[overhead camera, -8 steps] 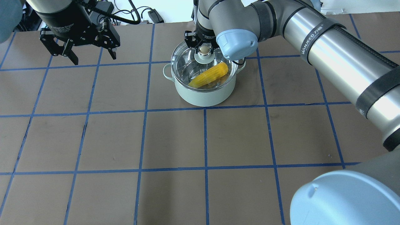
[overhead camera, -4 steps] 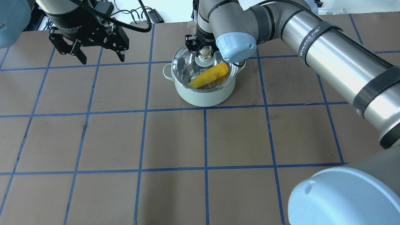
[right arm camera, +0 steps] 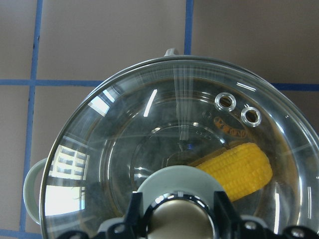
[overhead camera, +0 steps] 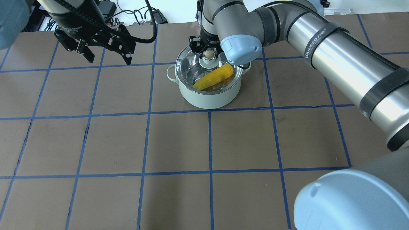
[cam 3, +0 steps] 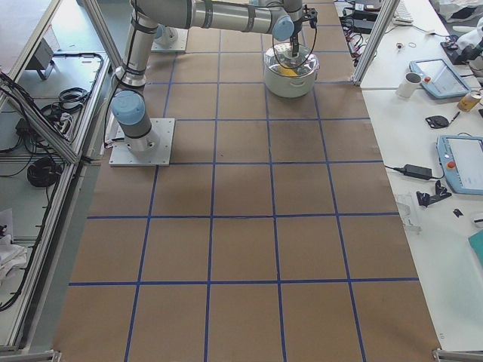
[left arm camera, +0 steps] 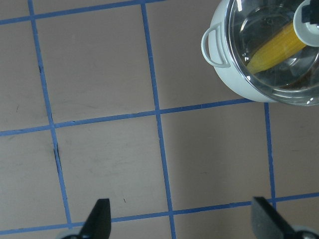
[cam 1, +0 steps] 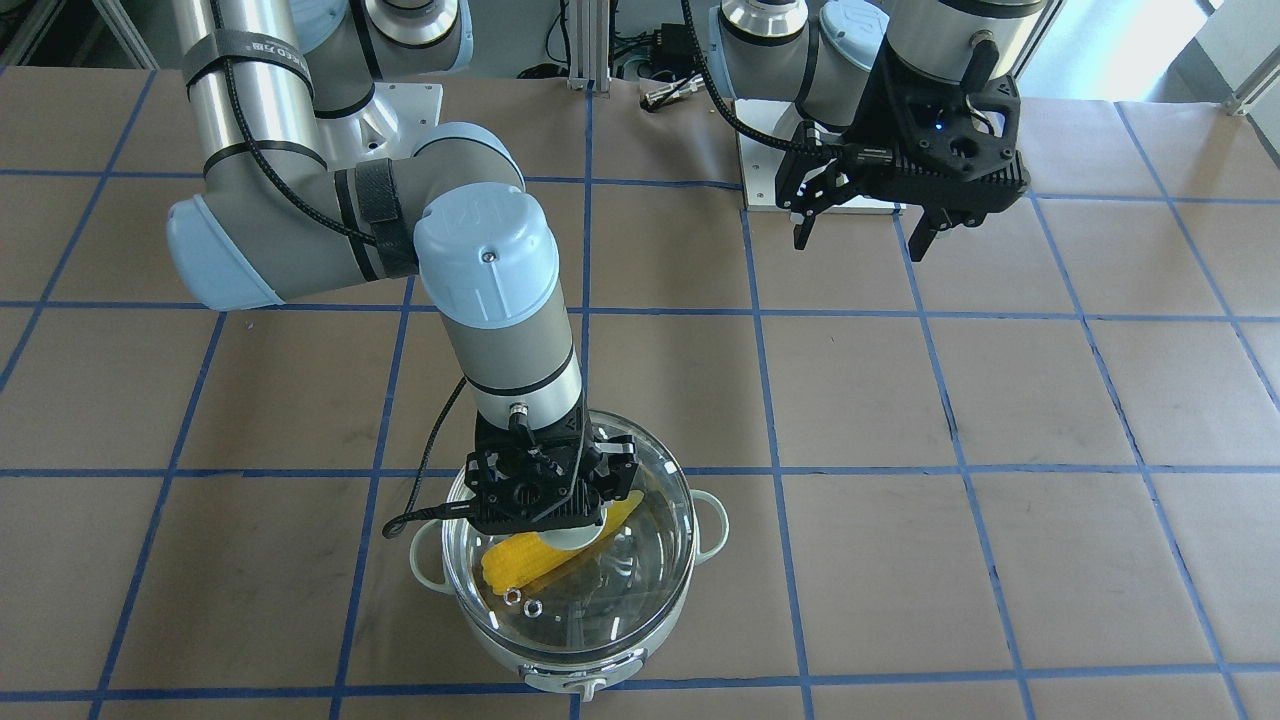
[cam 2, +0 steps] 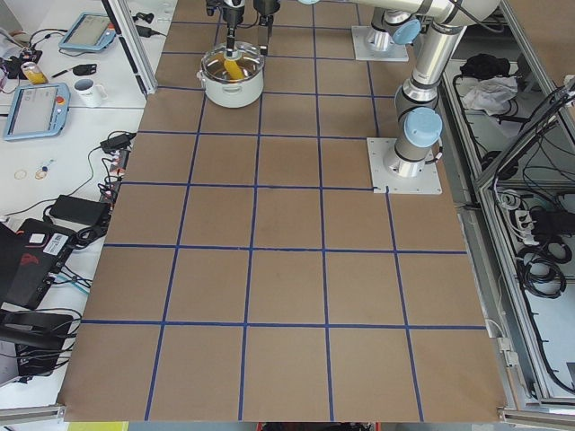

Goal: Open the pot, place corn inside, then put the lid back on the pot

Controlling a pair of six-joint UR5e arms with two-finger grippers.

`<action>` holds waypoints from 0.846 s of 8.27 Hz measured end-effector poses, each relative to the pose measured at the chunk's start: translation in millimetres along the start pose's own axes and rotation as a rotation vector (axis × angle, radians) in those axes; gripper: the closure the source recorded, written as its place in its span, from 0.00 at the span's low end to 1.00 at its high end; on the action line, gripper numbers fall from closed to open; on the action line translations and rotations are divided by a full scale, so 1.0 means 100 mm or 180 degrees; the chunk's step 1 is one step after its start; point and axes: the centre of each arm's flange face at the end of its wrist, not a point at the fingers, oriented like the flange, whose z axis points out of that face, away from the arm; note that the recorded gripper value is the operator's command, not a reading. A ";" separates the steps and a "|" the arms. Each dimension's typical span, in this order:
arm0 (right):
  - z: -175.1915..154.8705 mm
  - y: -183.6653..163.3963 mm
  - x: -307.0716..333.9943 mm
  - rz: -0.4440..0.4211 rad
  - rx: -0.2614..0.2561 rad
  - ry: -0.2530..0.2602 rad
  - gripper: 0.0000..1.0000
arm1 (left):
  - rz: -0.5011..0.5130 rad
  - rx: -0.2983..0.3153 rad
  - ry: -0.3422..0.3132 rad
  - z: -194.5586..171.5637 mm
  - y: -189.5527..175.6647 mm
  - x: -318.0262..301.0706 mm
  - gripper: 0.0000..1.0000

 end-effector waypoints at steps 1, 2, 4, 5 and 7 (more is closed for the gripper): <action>0.00 -0.01 0.00 -0.0002 0.0029 -0.0012 0.90 | 0.0012 -0.0005 -0.0007 0.01 -0.01 -0.01 0.00; 0.01 -0.02 -0.01 -0.0011 0.0041 -0.0017 0.90 | 0.0013 0.0001 -0.0014 0.00 -0.01 -0.03 0.00; 0.03 -0.02 -0.01 -0.0021 0.0045 -0.0019 0.90 | 0.0002 0.0005 -0.0034 -0.01 -0.01 -0.07 0.00; 0.03 -0.02 -0.01 -0.0023 0.0044 -0.0019 0.90 | -0.0002 0.0004 -0.0036 -0.01 -0.01 -0.08 0.00; 0.04 -0.02 0.00 -0.0054 0.0041 -0.0016 0.90 | -0.0006 -0.0004 -0.0020 0.01 0.00 -0.08 0.00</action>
